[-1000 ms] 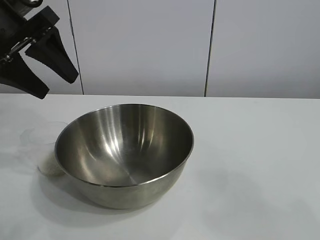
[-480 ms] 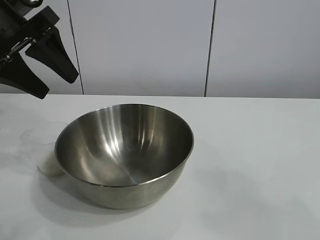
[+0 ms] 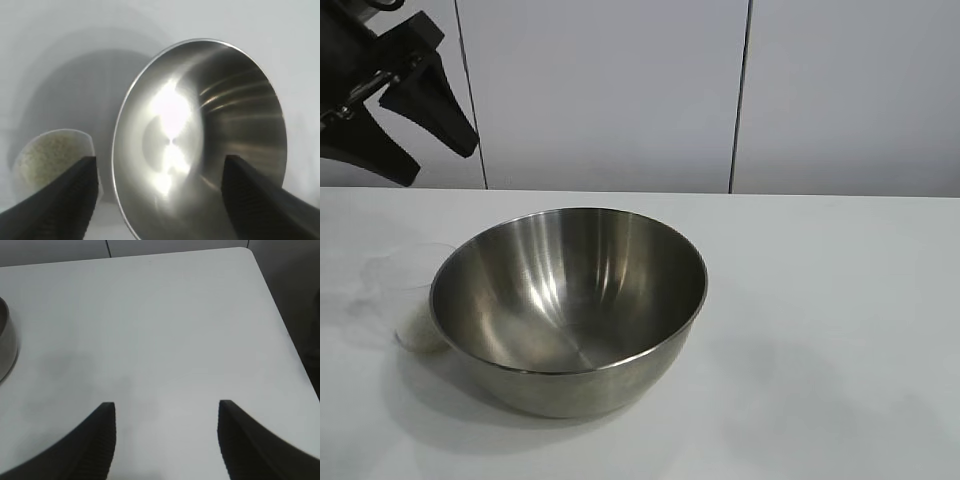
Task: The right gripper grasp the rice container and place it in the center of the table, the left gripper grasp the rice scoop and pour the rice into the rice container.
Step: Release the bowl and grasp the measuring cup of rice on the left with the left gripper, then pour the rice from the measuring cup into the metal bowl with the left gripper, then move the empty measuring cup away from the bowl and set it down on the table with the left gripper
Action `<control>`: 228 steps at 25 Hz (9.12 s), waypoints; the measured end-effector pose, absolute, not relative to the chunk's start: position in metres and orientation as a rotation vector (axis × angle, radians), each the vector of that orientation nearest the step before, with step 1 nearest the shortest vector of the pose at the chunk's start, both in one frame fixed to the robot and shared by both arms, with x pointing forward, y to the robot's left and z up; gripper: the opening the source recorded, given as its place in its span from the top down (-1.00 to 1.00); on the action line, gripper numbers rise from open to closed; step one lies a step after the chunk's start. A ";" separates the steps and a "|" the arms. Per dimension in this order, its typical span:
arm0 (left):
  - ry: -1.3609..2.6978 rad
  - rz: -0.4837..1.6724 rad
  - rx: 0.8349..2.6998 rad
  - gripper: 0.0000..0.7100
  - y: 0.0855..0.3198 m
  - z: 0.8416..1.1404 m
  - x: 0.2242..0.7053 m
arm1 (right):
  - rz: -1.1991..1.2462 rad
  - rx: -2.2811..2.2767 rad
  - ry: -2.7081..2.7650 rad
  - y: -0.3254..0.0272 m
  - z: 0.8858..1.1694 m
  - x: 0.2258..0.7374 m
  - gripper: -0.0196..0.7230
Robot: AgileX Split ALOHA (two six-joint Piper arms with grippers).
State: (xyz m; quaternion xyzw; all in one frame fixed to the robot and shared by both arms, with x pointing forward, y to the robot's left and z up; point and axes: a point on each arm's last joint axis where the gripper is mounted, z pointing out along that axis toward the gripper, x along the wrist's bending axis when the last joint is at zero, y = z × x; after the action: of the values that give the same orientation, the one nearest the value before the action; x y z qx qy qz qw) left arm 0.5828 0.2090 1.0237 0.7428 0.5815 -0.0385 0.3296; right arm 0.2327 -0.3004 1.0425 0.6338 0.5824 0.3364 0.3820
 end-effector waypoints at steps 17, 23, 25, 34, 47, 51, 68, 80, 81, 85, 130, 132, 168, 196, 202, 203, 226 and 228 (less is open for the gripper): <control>1.079 0.950 1.586 -0.30 0.254 1.152 0.481 | 0.859 1.617 1.486 -0.300 1.043 0.233 -0.15; 1.185 1.046 1.564 -0.29 0.272 1.086 0.431 | 0.860 1.616 1.485 -0.300 1.043 0.233 -0.15; 1.275 1.025 1.566 -0.29 0.278 1.053 0.420 | 0.860 1.616 1.485 -0.300 1.043 0.233 -0.15; 1.370 1.022 1.228 -0.29 0.290 0.985 0.391 | 0.863 1.615 1.485 -0.300 1.043 0.233 -0.15; 1.339 0.819 1.482 -0.29 0.267 0.901 0.433 | 0.863 1.615 1.485 -0.300 1.043 0.233 -0.15; 1.354 0.808 1.679 -0.29 0.266 0.866 0.442 | 0.863 1.615 1.485 -0.300 1.043 0.233 -0.15; 1.184 0.932 1.855 -0.28 0.278 0.842 0.478 | 0.864 1.616 1.485 -0.300 1.043 0.233 -0.15; 1.186 0.817 1.735 -0.28 0.271 0.840 0.503 | 0.864 1.616 1.485 -0.300 1.043 0.233 -0.15; 1.183 0.814 1.726 -0.28 0.271 0.841 0.505 | 0.864 1.616 1.485 -0.300 1.043 0.233 -0.15; 1.177 0.807 1.694 -0.28 0.270 0.844 0.512 | 0.864 1.616 1.485 -0.300 1.043 0.233 -0.15; -0.365 2.000 1.951 0.97 0.146 0.976 0.465 | 0.864 1.616 1.485 -0.300 1.043 0.233 -0.15; -0.499 2.068 1.937 0.97 0.137 0.980 0.462 | 0.864 1.616 1.485 -0.300 1.043 0.233 -0.15; -0.104 1.911 1.845 0.97 0.129 0.995 0.473 | 0.867 1.616 1.486 -0.300 1.043 0.233 -0.15; 1.288 0.947 1.438 0.97 0.297 0.912 0.503 | 0.867 1.616 1.486 -0.300 1.043 0.233 -0.15; 1.285 0.932 1.591 0.97 0.296 0.869 0.504 | 0.868 1.616 1.486 -0.300 1.043 0.233 -0.15; 1.287 0.927 1.619 0.97 0.296 0.863 0.503 | 0.868 1.616 1.486 -0.300 1.043 0.233 -0.15; 1.274 0.923 1.714 0.19 0.295 0.849 0.492 | 0.869 1.616 1.486 -0.300 1.043 0.233 -0.15; 1.285 0.909 1.725 0.18 0.295 0.847 0.487 | 0.869 1.616 1.486 -0.300 1.043 0.233 -0.15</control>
State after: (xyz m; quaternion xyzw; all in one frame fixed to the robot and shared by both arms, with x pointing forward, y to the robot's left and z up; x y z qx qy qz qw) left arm 0.4868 0.2949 0.8470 0.6793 0.5062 0.3581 0.3925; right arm 0.2330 -0.2998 1.0427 0.6331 0.5820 0.3402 0.3804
